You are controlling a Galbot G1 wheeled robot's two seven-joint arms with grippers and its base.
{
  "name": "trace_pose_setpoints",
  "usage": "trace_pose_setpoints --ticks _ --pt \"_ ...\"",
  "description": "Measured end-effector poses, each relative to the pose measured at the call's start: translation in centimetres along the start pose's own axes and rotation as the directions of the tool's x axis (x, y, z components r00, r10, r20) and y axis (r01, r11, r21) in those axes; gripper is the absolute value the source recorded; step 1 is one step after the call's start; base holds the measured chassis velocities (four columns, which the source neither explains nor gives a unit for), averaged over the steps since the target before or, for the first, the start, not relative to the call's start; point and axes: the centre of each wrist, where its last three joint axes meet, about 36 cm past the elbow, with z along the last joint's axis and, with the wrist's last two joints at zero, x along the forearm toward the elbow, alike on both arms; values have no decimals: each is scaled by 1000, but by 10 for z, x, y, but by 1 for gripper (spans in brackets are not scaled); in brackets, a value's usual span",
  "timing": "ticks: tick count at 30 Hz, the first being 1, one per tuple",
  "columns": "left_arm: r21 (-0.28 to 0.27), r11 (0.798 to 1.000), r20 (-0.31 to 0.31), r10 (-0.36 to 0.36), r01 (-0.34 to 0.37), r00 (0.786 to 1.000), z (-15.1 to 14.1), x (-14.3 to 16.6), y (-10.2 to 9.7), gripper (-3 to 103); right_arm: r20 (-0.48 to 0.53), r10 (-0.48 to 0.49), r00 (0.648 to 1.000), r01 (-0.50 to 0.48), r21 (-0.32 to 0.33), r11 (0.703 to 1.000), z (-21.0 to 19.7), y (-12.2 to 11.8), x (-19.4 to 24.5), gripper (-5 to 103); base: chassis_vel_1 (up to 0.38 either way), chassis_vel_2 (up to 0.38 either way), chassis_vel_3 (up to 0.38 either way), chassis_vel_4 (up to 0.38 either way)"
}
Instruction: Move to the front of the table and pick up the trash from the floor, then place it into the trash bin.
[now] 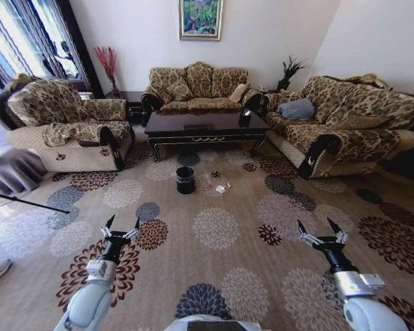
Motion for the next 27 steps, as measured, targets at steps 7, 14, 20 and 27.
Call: trace_pose_setpoints --ticks 7,14,20,27 --pt "5 1000 -2 -11 11 1000 4 0 0 100 0 5 1000 -5 -3 1000 -2 3 1 100 0 0 0 0" --pt "39 999 -8 -26 27 1000 2 -1 0 100 2 7 1000 -7 -2 1000 -3 3 0 100 0 0 0 0" --pt "41 998 -10 -36 36 999 3 -3 1 100 -2 10 1000 -10 0 1000 -3 3 1 100 0 0 0 0" --pt "53 997 -105 -41 47 994 -10 -3 -2 100 1 16 1000 -16 1 1000 -8 3 -2 100 0 0 0 0"
